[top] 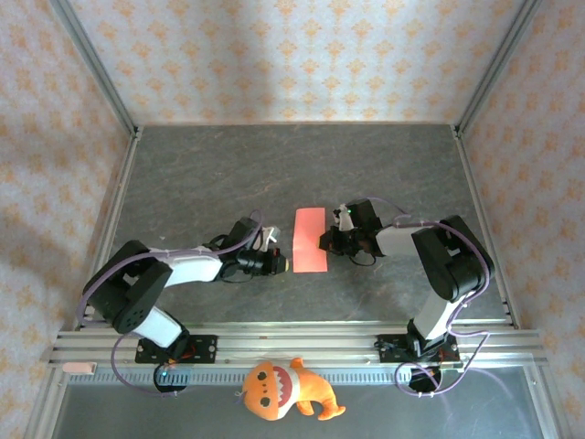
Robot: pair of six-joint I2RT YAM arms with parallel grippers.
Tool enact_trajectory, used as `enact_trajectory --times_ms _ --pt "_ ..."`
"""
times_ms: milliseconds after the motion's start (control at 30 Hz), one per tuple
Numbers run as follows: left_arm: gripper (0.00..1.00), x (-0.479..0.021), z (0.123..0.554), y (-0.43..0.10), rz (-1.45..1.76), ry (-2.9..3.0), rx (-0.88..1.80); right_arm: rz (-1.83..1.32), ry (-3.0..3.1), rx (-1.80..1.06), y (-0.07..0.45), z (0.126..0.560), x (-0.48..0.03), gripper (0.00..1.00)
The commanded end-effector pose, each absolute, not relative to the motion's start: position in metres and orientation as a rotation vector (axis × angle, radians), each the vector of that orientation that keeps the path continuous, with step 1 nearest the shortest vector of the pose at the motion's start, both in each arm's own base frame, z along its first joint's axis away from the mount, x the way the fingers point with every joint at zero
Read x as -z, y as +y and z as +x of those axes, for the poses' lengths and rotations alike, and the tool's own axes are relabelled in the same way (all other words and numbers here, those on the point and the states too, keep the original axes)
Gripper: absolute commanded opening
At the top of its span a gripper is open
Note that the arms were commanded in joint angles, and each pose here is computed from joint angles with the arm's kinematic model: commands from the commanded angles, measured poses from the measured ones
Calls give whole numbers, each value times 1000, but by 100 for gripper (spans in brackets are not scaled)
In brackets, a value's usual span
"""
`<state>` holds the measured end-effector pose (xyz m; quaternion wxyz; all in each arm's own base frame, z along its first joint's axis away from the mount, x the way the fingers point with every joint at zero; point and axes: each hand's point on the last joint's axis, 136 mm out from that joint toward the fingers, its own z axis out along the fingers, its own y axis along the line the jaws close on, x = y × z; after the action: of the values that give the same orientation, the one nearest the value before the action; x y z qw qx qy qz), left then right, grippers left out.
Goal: Fold a paper plane with a square sheet of paper (pick it up from the middle)
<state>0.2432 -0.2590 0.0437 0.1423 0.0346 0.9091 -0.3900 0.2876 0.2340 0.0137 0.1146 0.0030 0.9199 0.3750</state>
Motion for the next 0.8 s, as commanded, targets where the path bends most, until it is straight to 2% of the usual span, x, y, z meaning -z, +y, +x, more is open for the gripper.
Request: enact_trajectory --times_ms 0,200,300,533,767 --pt "0 -77 269 -279 57 2487 1238 220 3060 -680 170 223 62 0" --pt "0 -71 271 -310 94 2496 1421 222 3058 -689 171 224 62 0" --pt "0 -49 263 -312 123 2580 1352 220 3057 -690 171 224 62 0" --pt "0 4 227 -277 134 2771 1155 201 3068 -685 171 221 64 0" --pt "0 4 209 -259 181 2798 1065 179 3072 -679 170 221 64 0"
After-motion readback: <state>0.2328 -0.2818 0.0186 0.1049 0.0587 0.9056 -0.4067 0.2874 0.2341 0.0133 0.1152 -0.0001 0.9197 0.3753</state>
